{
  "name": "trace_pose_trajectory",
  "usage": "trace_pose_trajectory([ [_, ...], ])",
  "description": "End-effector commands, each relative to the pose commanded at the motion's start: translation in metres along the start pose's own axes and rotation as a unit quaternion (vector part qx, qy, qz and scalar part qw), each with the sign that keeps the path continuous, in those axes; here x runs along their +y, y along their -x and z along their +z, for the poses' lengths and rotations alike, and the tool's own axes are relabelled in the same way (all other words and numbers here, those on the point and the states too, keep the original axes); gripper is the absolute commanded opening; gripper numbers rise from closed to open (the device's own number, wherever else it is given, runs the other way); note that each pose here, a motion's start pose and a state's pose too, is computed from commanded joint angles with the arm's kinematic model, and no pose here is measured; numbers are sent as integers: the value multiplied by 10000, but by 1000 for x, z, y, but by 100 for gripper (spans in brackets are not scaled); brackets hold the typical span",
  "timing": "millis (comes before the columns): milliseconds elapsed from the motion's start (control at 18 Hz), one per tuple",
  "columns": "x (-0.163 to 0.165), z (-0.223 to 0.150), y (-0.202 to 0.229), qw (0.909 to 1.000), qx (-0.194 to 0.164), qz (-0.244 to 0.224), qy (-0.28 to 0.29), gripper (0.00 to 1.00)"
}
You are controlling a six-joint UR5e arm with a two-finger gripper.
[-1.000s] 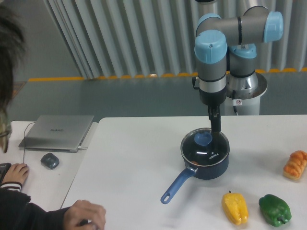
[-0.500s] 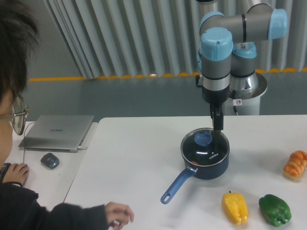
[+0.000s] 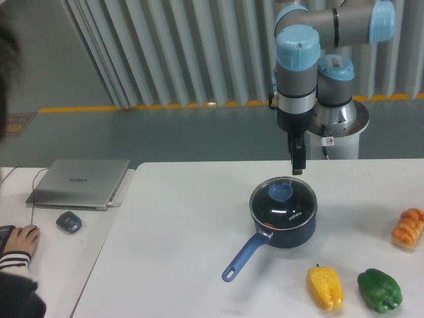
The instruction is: Open the lid
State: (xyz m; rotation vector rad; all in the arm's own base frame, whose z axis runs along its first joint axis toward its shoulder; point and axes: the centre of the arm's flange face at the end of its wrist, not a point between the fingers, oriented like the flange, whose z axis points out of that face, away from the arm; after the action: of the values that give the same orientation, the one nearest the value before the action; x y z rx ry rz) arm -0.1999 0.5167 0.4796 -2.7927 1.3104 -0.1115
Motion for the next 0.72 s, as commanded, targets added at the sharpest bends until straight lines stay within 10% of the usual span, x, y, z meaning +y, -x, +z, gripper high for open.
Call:
trace_pose_trajectory([
  [722, -11, 30, -5, 9997, 241, -11, 89, 100],
])
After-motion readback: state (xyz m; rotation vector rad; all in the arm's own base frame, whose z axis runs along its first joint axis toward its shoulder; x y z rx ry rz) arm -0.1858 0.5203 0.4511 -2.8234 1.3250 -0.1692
